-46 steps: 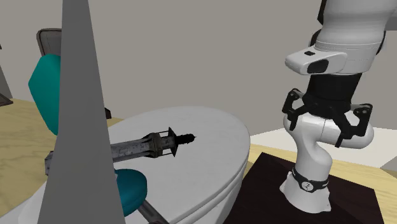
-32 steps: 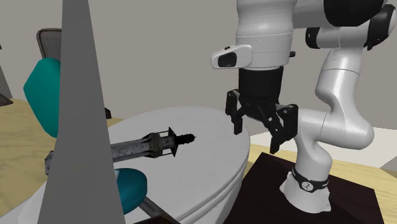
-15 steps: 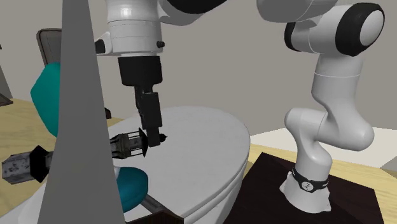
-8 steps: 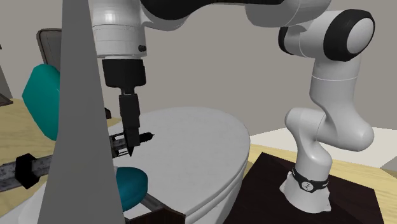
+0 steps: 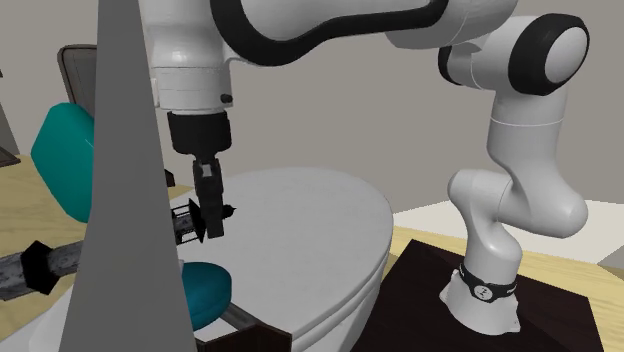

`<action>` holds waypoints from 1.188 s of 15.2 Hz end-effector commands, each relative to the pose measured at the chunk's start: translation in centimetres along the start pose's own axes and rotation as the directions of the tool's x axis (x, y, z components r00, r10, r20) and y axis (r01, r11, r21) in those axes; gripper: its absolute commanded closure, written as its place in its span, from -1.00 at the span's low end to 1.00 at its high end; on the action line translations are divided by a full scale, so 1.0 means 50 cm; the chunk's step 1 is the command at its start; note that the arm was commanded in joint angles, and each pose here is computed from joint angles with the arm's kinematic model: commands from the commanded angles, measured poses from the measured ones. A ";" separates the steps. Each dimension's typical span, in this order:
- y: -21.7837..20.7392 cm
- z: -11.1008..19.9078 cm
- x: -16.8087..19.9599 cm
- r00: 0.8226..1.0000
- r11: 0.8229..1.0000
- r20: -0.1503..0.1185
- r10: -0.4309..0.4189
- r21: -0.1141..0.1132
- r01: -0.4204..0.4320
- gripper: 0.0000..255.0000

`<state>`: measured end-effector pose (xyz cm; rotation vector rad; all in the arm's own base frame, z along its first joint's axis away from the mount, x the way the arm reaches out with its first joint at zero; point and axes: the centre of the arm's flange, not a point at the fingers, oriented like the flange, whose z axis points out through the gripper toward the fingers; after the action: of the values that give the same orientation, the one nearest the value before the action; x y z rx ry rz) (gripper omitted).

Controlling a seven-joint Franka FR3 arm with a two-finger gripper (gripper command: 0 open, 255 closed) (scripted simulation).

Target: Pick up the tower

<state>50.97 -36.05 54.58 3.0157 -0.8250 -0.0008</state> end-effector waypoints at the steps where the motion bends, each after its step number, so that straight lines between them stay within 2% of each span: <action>1: -0.031 0.028 0.008 1.000 0.996 0.007 0.002 0.086 -0.002 1.00; 6: -0.012 0.024 0.008 1.000 0.996 0.006 0.002 0.086 -0.002 1.00; 7: -0.037 0.016 0.014 1.000 0.996 0.008 0.001 0.085 -0.002 1.00; 18: -0.036 -0.100 0.015 1.000 0.996 0.008 0.001 0.085 -0.002 1.00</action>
<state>52.52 -34.96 58.96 3.0967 -0.8494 0.0229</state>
